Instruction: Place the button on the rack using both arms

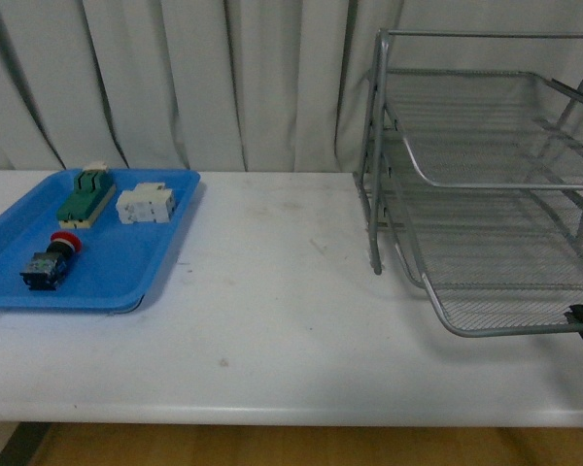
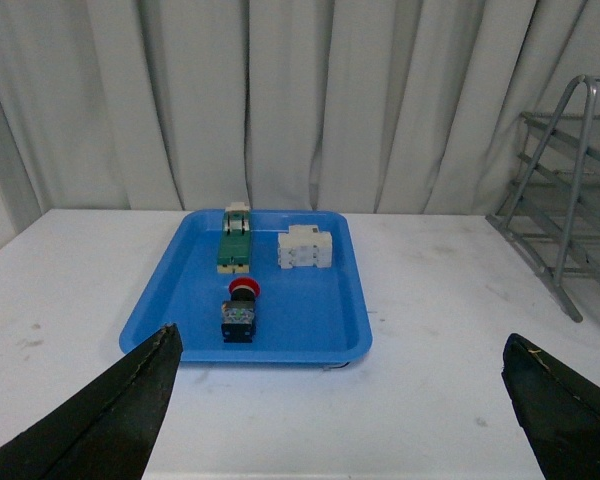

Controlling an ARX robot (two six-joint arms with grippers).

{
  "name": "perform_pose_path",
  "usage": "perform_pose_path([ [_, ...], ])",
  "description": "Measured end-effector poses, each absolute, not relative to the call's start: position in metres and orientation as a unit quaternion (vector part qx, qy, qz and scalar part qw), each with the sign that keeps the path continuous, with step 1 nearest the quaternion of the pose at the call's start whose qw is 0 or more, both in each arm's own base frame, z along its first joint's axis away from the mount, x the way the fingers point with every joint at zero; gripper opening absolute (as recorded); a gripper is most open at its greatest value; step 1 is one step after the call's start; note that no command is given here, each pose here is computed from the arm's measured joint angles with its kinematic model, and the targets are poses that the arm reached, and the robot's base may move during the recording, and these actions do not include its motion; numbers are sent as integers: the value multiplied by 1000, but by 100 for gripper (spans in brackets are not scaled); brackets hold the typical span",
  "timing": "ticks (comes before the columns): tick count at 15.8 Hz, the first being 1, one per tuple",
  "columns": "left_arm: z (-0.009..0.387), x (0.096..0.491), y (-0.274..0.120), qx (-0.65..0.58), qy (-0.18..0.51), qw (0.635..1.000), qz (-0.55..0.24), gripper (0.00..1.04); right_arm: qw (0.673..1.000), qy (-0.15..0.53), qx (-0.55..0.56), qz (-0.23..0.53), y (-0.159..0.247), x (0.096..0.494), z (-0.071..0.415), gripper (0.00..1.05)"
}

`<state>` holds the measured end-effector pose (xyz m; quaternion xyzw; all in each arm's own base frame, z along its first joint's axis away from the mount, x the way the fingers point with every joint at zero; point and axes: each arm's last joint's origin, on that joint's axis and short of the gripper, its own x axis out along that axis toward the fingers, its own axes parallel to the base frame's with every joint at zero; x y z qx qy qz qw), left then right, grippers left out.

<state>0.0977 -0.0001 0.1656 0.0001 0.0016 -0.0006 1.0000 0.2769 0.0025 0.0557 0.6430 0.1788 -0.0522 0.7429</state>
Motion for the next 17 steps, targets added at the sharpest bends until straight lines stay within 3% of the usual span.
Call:
perform_pose_path([
  [4,166,98,0,0,1,1000,0,98,832,167,529,-12,-7,234,84,70],
  [6,166,98,0,0,2,1000,0,98,857,195,474,-47,-10,191,91,95],
  [7,166,98,0,0,1,1000,0,98,881,192,428,-59,-7,171,98,99],
  [8,166,98,0,0,2,1000,0,98,915,148,372,-39,-3,169,106,93],
  [10,166,98,0,0,2,1000,1,98,939,107,326,-27,-2,171,111,87],
  [12,166,98,0,0,2,1000,0,98,982,69,174,-6,0,170,119,67],
  [13,166,98,0,0,2,1000,1,98,995,3,105,1,0,167,138,56],
  [15,166,98,0,0,2,1000,0,98,999,-15,30,2,0,157,153,30],
  [17,166,98,0,0,2,1000,0,98,1000,-10,19,2,0,154,154,21],
])
